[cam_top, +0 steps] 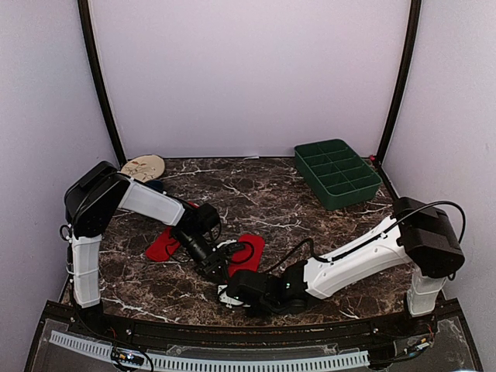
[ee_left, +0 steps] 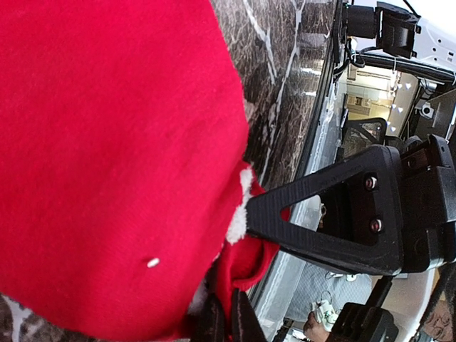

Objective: Roll the socks
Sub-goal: Roll the sock at the center of the board.

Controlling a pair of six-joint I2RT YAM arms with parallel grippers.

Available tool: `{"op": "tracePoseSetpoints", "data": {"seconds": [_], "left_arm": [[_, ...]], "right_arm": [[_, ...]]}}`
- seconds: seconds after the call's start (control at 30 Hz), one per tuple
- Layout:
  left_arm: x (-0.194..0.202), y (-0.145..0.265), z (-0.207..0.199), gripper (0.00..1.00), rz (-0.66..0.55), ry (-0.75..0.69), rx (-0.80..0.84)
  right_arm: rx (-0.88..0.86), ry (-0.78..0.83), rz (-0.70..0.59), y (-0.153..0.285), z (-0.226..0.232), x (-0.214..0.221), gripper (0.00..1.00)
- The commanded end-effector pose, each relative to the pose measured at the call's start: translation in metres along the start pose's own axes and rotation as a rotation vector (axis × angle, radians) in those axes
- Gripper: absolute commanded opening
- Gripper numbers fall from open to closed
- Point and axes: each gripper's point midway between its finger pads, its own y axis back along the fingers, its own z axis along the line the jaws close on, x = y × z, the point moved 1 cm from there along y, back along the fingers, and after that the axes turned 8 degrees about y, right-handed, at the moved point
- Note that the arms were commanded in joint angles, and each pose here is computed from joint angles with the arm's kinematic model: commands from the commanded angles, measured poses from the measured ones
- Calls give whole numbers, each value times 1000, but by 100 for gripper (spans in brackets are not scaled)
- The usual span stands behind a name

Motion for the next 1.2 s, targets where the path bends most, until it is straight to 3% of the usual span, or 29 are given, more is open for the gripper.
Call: {"op": "tracePoseSetpoints", "data": {"seconds": [0.0, 0.13, 0.4, 0.8, 1.17], "left_arm": [[3, 2, -3, 8, 12, 9, 26], [2, 7, -1, 28, -20, 8, 15], [-9, 38, -6, 54, -162, 15, 50], [-16, 70, -5, 59, -328, 16, 69], [-16, 94, 10, 61, -582, 15, -61]], "right_arm": [[-78, -11, 59, -13, 13, 19, 8], [-113, -31, 64, -15, 13, 22, 7], [-170, -94, 49, -14, 12, 20, 4], [-286, -234, 12, -5, 5, 11, 4], [-529, -451, -35, 8, -10, 6, 4]]}}
